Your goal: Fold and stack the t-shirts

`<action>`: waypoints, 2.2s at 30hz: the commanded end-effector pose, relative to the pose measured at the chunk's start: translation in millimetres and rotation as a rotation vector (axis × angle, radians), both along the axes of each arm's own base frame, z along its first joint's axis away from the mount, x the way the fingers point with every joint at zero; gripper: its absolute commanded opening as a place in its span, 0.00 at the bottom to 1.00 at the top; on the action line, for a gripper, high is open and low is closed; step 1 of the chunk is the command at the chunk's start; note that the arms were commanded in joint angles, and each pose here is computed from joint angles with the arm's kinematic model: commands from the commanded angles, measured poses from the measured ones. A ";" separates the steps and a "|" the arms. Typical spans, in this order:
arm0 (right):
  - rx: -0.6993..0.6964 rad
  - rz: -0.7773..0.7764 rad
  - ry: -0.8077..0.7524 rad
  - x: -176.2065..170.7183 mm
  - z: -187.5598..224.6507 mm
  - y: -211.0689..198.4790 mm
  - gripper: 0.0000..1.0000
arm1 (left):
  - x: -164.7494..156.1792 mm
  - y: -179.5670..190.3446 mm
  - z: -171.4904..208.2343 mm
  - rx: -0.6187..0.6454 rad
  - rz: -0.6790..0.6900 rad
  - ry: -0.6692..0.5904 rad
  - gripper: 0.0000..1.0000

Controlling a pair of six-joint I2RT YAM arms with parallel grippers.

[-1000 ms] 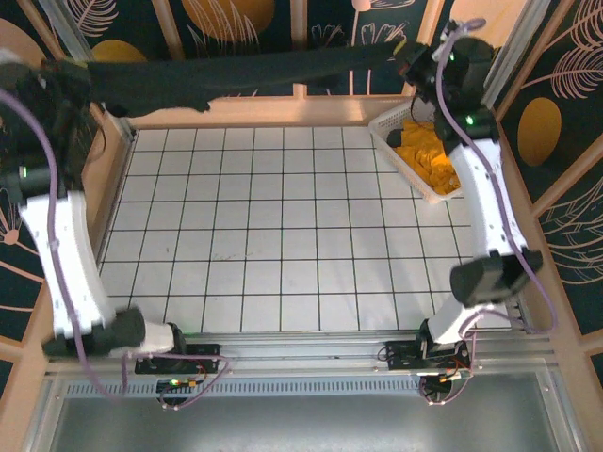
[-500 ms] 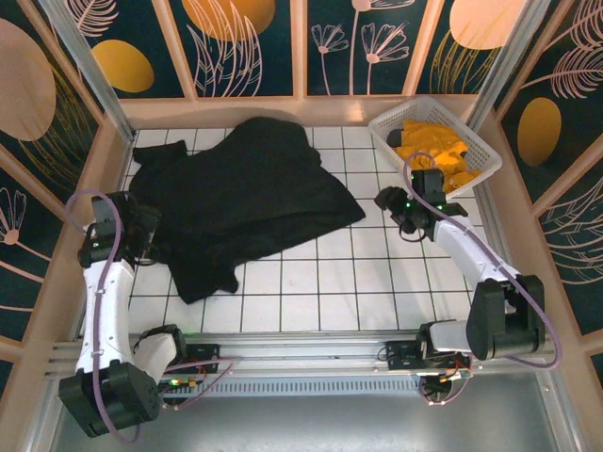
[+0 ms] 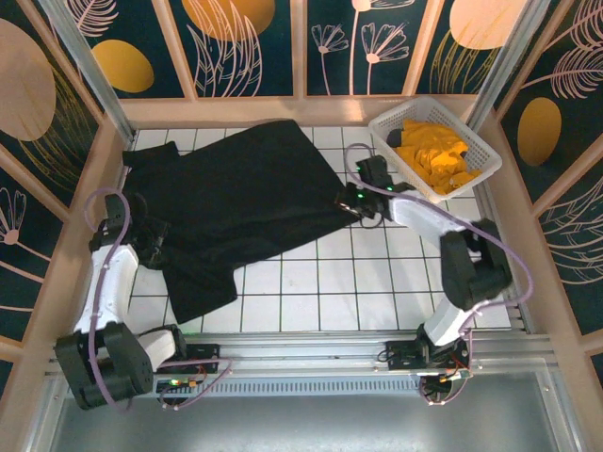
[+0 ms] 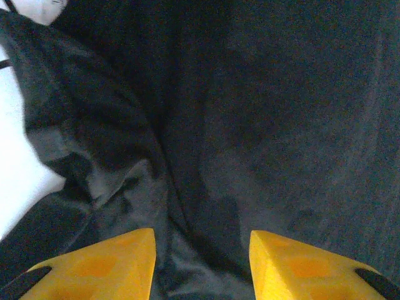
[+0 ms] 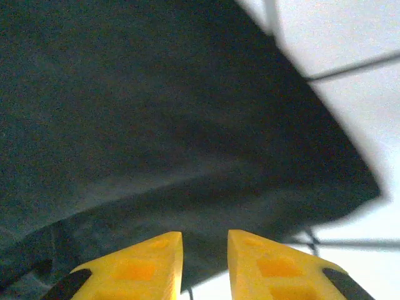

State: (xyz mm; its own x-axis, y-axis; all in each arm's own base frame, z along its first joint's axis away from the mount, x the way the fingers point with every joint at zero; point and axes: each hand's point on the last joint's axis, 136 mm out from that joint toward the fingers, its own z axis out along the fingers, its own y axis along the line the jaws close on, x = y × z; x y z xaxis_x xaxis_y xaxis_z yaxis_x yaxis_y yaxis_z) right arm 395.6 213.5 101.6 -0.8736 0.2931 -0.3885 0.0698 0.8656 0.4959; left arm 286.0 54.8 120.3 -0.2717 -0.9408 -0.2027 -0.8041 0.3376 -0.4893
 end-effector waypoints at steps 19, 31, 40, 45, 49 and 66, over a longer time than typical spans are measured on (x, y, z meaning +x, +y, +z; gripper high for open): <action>-0.143 -0.379 0.341 78.6 -122.4 -62.6 0.17 | 76.2 -9.5 -13.5 -0.073 -0.165 -0.057 0.56; -0.047 -0.395 0.277 44.5 -69.5 -81.6 0.21 | 106.5 -32.5 -33.5 -0.084 -0.267 0.012 0.50; -0.107 -0.277 0.109 60.6 -15.2 -66.8 0.35 | 42.3 -34.3 -12.1 0.016 -0.186 0.100 0.50; -0.080 -0.142 0.076 54.5 -12.1 -38.1 0.36 | 9.5 -67.2 -20.8 -0.107 -0.219 0.095 0.50; -0.069 -0.097 0.086 44.5 -18.5 -27.0 0.36 | -0.5 -82.0 -27.2 -0.119 -0.264 0.110 0.52; -0.071 -0.068 0.165 26.8 -50.5 -28.4 0.36 | 4.4 -47.0 -88.8 0.042 -0.203 0.264 0.67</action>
State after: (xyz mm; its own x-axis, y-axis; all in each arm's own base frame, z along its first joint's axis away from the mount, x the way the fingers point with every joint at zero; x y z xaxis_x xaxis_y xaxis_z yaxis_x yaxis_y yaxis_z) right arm 425.0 188.5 55.3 -0.9001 0.3429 -0.2689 0.2150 0.8862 0.4104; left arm 289.8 -4.4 39.8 -0.5099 -0.8553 -0.0922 -0.8084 0.5130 -0.2887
